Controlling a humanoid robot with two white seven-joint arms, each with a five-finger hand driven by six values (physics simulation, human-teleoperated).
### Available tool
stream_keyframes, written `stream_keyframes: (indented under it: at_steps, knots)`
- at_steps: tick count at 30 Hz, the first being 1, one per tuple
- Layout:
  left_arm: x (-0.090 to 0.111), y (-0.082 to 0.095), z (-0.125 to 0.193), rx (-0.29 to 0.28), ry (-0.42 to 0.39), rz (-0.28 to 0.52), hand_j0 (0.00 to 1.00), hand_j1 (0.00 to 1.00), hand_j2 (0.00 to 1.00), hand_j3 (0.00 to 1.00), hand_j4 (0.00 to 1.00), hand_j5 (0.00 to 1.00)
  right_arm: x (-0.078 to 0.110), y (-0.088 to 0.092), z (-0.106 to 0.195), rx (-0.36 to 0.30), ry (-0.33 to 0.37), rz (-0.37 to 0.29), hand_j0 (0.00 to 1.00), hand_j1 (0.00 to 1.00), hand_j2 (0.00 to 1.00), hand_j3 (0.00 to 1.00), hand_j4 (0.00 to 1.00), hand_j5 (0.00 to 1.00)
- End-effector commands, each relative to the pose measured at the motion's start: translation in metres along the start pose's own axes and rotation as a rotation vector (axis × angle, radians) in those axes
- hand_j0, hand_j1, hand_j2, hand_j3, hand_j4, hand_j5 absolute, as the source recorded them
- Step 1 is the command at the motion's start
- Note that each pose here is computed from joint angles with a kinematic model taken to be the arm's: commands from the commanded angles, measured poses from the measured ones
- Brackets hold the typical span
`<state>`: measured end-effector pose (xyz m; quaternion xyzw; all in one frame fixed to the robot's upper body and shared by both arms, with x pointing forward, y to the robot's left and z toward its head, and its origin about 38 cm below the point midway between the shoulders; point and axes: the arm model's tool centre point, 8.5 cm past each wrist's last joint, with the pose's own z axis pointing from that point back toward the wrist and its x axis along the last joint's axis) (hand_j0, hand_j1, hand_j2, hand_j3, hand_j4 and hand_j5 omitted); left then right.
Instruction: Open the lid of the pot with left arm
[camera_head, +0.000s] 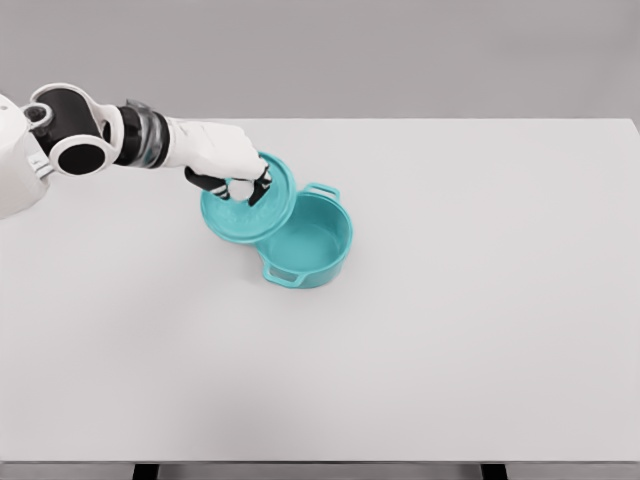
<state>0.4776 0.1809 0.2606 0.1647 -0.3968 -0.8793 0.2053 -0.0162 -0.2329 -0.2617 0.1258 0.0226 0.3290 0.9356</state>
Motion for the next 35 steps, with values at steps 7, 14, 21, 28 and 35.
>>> stream_keyframes:
  at_steps: [7,14,21,28,35]
  knots:
    - [-0.039,-0.034,0.017,-0.089,0.140,0.013,0.41,0.41,0.41,0.41,0.41,0.41,0.000,0.000,0.000,0.000,0.000,0.000,1.00,1.00,1.00,1.00,1.00,1.00]
    - [-0.044,-0.043,0.015,-0.107,0.153,0.025,0.71,0.71,0.71,0.71,0.71,0.71,0.000,0.000,0.000,0.000,0.000,0.000,1.00,1.00,1.00,1.00,1.00,1.00]
    - [-0.048,-0.050,0.015,-0.118,0.164,0.041,0.87,0.87,0.87,0.87,0.87,0.87,0.000,0.000,0.000,0.000,0.000,0.000,1.00,1.00,1.00,1.00,1.00,1.00]
    - [-0.107,-0.093,0.045,-0.187,0.333,0.199,1.00,1.00,1.00,1.00,1.00,1.00,0.000,0.000,0.000,0.000,0.000,0.000,1.00,1.00,1.00,1.00,1.00,1.00]
    - [-0.138,-0.125,0.069,-0.238,0.441,0.296,1.00,1.00,1.00,1.00,1.00,1.00,0.000,0.000,0.000,0.000,0.000,0.000,1.00,1.00,1.00,1.00,1.00,1.00]
